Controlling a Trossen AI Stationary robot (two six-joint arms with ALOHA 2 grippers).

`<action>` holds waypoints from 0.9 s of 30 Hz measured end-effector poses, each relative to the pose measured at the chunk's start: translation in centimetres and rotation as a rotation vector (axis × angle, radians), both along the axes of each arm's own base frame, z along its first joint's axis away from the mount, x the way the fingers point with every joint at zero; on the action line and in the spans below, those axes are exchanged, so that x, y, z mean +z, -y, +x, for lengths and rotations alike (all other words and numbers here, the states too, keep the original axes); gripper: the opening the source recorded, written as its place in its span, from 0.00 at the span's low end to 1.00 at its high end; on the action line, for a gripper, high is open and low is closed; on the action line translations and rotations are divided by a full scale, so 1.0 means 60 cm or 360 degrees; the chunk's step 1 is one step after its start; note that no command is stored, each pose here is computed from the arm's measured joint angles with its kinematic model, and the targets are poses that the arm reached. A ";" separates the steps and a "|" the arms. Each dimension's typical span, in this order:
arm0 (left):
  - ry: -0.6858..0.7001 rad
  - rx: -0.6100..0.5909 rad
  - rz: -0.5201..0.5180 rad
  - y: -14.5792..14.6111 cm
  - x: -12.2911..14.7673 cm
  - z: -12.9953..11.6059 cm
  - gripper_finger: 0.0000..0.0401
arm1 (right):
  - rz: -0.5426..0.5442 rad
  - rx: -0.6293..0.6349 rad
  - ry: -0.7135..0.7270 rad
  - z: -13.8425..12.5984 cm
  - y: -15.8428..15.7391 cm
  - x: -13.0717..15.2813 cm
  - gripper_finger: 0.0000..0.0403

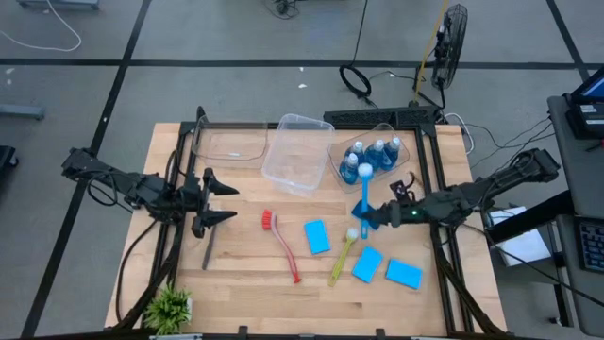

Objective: Pick & Place Kitchen Sink Supplies
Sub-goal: Put the blue dish brush into the transparent container

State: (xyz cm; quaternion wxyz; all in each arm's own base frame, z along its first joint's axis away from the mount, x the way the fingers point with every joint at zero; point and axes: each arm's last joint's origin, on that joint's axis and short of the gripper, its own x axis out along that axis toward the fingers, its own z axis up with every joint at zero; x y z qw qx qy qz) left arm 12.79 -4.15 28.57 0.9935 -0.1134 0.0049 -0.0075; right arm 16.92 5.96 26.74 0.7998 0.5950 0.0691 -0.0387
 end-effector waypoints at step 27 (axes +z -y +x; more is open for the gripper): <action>0.0301 0.0501 -0.0254 0.013 0.013 0.067 0.76 | -0.1393 -0.0261 0.0187 0.097 0.027 -0.012 0.02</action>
